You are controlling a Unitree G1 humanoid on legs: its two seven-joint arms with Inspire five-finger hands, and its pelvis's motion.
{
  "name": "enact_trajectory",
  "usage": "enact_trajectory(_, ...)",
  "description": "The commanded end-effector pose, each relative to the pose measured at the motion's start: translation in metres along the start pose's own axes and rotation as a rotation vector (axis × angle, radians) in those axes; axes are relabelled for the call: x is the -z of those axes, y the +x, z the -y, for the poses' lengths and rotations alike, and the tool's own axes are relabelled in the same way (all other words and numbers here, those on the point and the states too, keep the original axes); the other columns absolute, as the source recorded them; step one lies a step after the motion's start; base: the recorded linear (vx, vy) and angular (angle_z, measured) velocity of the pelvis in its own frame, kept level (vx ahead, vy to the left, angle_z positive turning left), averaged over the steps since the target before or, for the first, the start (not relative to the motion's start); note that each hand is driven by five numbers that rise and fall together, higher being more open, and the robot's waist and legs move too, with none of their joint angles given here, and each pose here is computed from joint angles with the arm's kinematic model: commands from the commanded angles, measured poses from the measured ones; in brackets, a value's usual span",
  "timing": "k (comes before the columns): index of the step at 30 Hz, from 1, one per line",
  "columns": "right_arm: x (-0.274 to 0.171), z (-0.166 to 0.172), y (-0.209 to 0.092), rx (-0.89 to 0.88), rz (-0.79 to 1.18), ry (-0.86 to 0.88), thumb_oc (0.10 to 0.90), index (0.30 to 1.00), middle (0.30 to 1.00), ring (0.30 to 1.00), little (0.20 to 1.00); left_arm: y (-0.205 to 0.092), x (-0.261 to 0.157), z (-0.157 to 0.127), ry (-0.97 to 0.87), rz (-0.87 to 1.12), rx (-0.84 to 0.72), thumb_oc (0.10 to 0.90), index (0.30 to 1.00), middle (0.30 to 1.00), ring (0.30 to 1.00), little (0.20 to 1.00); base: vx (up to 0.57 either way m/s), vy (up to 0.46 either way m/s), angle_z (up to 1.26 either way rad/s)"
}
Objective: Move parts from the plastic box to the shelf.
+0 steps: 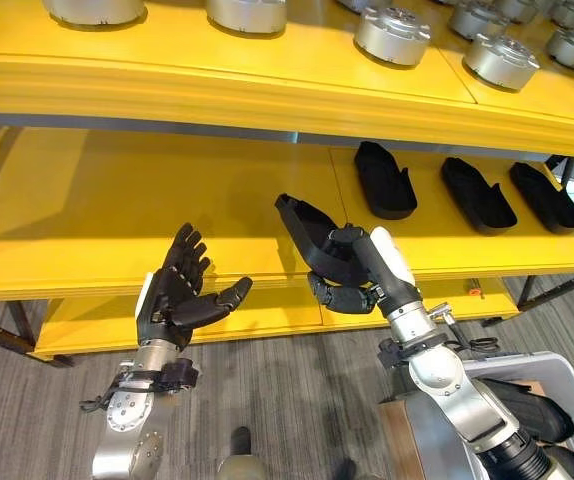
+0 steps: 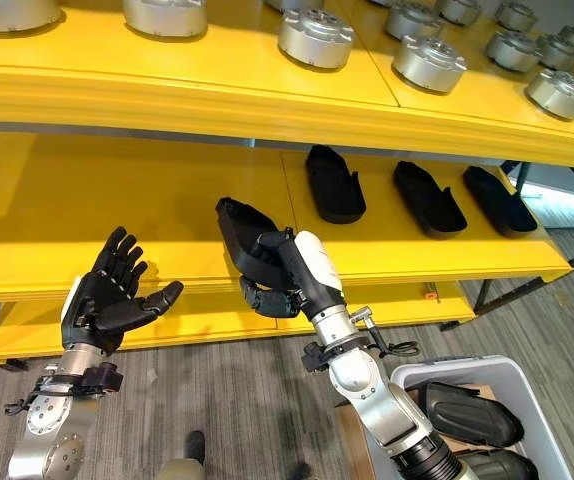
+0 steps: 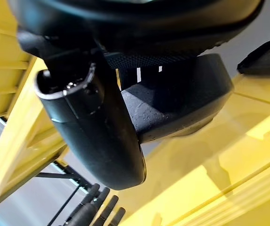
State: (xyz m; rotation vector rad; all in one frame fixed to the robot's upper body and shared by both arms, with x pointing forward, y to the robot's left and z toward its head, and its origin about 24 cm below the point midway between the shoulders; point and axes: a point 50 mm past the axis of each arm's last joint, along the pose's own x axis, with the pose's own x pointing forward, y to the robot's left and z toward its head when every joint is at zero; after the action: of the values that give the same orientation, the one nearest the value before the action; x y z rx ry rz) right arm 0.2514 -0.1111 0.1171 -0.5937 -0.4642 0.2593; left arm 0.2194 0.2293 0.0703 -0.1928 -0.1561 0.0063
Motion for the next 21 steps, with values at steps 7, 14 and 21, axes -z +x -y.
enact_trajectory(7, -0.038, 0.044, 0.002, 0.198, 0.275, -0.077, 0.400, 0.300, 0.300, 0.300, 0.300, 0.012, -0.012, 0.054, -0.127, 0.100, 0.301, 0.900, 1.000, 1.000, 1.000, 1.000, 0.09, -0.041, 0.39)
enact_trajectory(14, -0.039, 0.041, 0.004, 0.188, 0.271, -0.073, 0.400, 0.300, 0.300, 0.300, 0.300, 0.009, -0.006, 0.062, -0.163, 0.073, 0.311, 0.900, 1.000, 1.000, 1.000, 1.000, 0.07, -0.106, -0.14)
enact_trajectory(21, -0.043, 0.045, 0.015, 0.150, 0.309, -0.114, 0.400, 0.300, 0.300, 0.300, 0.300, 0.012, -0.017, 0.068, -0.146, 0.127, 0.311, 0.900, 1.000, 1.000, 1.000, 1.000, 0.00, 0.025, 0.08)
